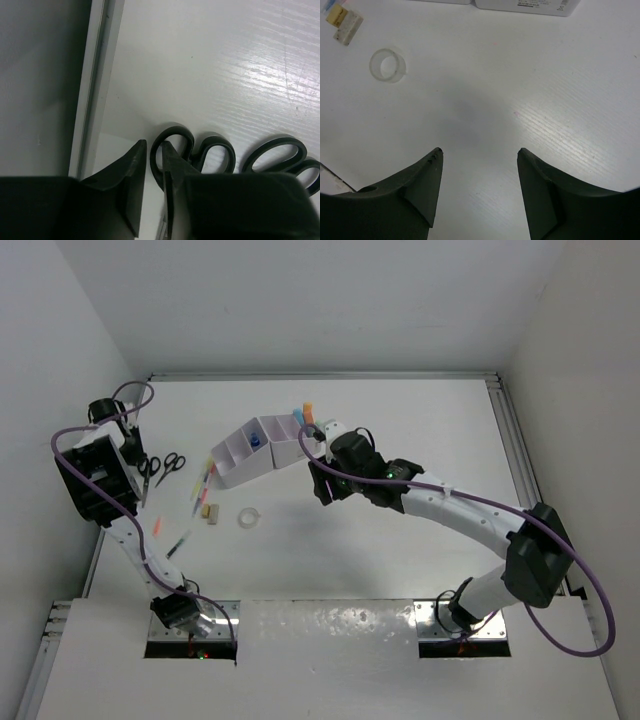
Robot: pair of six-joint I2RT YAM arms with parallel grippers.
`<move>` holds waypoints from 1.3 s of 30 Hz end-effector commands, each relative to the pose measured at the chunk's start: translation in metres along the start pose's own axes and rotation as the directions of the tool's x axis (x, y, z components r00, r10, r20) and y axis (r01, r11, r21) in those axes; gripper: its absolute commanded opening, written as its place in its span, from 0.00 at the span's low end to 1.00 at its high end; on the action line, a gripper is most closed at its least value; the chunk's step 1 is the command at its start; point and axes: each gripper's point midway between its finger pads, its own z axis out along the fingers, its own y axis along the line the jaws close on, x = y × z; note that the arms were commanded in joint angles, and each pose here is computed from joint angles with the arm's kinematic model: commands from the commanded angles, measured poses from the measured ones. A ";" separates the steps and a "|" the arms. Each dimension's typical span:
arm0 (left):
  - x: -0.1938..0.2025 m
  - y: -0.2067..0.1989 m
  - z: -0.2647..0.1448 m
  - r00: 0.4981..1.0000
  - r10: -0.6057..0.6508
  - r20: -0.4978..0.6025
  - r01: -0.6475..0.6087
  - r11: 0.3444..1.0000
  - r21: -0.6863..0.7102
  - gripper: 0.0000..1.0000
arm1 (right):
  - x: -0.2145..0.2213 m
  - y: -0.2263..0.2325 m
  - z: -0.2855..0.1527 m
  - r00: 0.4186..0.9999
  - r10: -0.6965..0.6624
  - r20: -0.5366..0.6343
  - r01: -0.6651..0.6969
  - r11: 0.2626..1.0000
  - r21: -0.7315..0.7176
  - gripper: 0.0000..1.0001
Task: Sort the stationery into containers
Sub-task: Pick up the scissors from the center of the board.
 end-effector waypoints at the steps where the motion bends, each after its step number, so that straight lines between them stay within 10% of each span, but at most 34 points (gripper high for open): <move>1: 0.003 0.002 0.005 1.000 0.010 -0.002 -0.010 1.000 0.003 0.16 | -0.026 0.007 -0.005 0.998 -0.011 0.062 0.011 1.000 -0.009 0.60; 10: 0.024 0.010 0.015 0.997 -0.033 -0.075 0.035 0.999 0.020 0.00 | -0.028 0.001 -0.011 0.996 -0.016 0.086 0.015 1.000 0.014 0.60; 18: -0.075 0.003 -0.075 0.962 0.009 0.273 -0.033 0.996 0.083 0.00 | -0.055 0.006 -0.029 0.981 0.016 0.194 -0.015 1.000 -0.008 0.60; 27: -0.158 -0.128 -0.260 0.718 0.144 0.681 -0.379 0.902 0.209 0.00 | -0.164 0.029 -0.068 0.884 0.128 0.449 -0.055 0.983 -0.173 0.61; 39: -0.124 -0.294 -0.357 0.653 0.183 0.735 -0.653 0.628 0.424 0.00 | -0.294 0.046 -0.062 0.744 0.304 0.595 -0.103 0.932 -0.348 0.74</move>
